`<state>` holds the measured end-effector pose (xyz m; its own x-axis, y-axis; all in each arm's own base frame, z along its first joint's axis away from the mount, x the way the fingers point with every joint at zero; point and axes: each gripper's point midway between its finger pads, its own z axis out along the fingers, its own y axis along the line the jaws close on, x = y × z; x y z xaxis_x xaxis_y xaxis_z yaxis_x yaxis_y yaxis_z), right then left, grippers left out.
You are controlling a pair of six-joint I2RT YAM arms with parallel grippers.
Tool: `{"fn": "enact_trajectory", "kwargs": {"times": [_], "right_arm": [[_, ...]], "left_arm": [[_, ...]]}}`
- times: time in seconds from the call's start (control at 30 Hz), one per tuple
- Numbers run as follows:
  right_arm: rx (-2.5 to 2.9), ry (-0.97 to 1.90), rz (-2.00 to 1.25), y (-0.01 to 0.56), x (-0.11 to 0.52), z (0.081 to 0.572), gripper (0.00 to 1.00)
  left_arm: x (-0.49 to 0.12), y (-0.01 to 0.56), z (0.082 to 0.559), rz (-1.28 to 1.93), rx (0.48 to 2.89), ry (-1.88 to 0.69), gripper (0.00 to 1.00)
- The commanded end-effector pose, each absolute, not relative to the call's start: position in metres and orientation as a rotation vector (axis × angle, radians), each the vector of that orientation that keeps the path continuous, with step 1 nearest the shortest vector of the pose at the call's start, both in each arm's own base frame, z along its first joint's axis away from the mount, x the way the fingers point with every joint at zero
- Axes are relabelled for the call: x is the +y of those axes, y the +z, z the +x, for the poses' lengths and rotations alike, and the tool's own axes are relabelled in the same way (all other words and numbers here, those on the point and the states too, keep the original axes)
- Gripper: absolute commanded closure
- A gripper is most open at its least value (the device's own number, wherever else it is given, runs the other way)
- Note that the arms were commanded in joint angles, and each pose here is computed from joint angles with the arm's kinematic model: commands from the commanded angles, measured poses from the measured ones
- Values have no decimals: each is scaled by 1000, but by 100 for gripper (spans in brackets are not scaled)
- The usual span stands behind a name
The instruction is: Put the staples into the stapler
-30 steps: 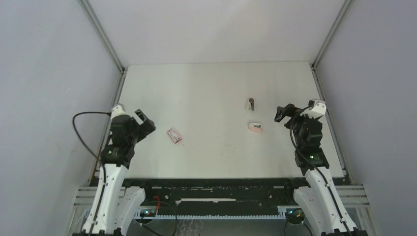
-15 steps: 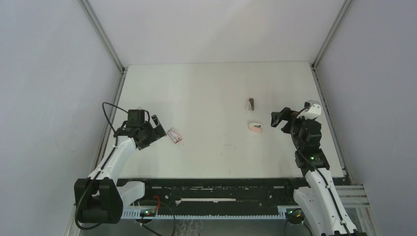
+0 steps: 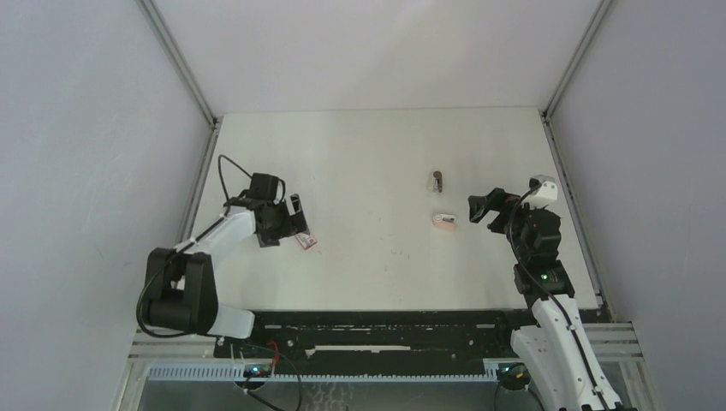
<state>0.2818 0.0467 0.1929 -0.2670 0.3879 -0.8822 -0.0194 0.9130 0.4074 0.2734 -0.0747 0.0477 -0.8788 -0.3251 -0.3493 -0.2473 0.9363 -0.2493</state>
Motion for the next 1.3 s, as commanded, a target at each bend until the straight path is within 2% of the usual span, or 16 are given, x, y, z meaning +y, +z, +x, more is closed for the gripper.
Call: {"fn": "enact_trajectory", "kwargs": {"times": [0.0, 0.4, 0.53, 0.77, 0.93, 1.27], "right_arm": [[1738, 430, 264, 212, 49, 282, 0], [1725, 377, 278, 214, 41, 279, 0], [1734, 370, 277, 212, 40, 280, 0], [1732, 363, 281, 212, 39, 279, 0], [1729, 364, 278, 213, 39, 278, 0], [1706, 351, 282, 218, 36, 274, 0]], "left_arm": [[-91, 60, 307, -293, 2675, -294, 5], [-143, 55, 322, 9, 2723, -297, 5], [-141, 61, 316, 94, 2715, -214, 7], [-127, 87, 311, -80, 2581, -175, 7], [-111, 73, 305, -149, 2640, -59, 6], [-120, 53, 307, -118, 2720, -72, 6]]}}
